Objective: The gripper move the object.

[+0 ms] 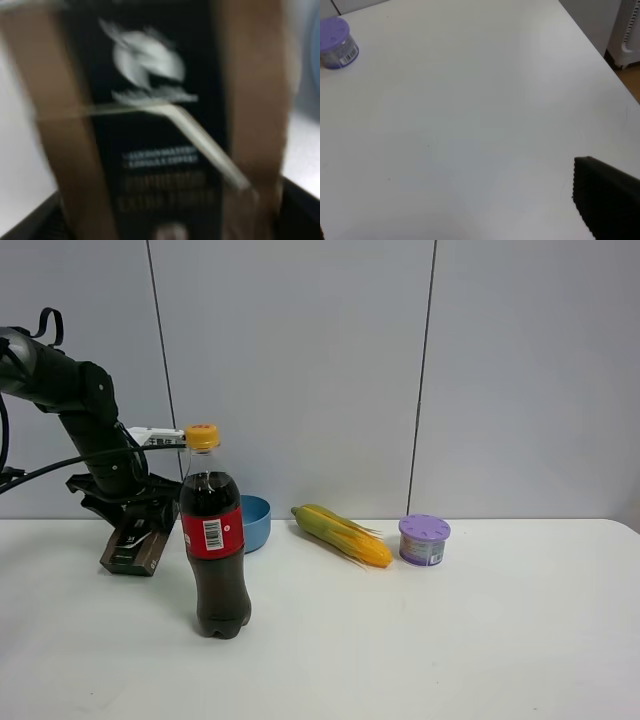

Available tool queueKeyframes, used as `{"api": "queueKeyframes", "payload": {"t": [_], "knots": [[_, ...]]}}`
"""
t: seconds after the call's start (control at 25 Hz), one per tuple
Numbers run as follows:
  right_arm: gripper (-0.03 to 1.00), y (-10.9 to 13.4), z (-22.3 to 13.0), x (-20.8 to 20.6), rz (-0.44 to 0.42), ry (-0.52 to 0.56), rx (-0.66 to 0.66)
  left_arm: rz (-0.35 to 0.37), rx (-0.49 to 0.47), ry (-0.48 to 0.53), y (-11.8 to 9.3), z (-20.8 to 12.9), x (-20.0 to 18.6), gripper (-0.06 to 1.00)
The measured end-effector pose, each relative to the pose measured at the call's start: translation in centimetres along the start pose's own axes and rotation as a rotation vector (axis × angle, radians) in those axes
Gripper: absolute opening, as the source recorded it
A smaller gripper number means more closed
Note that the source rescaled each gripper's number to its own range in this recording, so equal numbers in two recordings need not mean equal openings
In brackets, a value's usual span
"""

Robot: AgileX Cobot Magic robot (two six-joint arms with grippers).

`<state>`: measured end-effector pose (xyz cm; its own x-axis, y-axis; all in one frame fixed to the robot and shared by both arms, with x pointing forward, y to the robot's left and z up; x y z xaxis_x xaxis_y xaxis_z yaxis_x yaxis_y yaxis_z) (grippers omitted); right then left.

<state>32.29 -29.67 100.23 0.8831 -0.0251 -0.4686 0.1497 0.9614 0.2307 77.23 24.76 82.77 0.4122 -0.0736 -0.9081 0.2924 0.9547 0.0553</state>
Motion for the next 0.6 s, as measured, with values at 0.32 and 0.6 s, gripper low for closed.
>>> {"api": "queueKeyframes", "payload": {"t": [0.32, 0.6], "knots": [[1.00, 0.0, 0.0, 0.0, 0.000, 0.000, 0.000, -0.011, 0.016, 0.035, -0.7, -0.3, -1.3, 0.34], [1.00, 0.0, 0.0, 0.0, 0.000, 0.000, 0.000, 0.085, 0.098, -0.115, 0.8, 4.2, -14.3, 0.34]]}}
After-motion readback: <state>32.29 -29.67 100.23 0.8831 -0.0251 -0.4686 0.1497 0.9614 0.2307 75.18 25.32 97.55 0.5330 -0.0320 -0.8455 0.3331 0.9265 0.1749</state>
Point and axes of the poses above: a point on each arm's last joint axis where the gripper is mounted, x pointing out along that axis toward the gripper, y along the wrist's bending axis when the last joint is at zero, z = x × y, the point moved 10 cm from there along x, pointing out along that axis toward the gripper, and after that the axes turned 9 degrees about x, right-handed, at the moved point
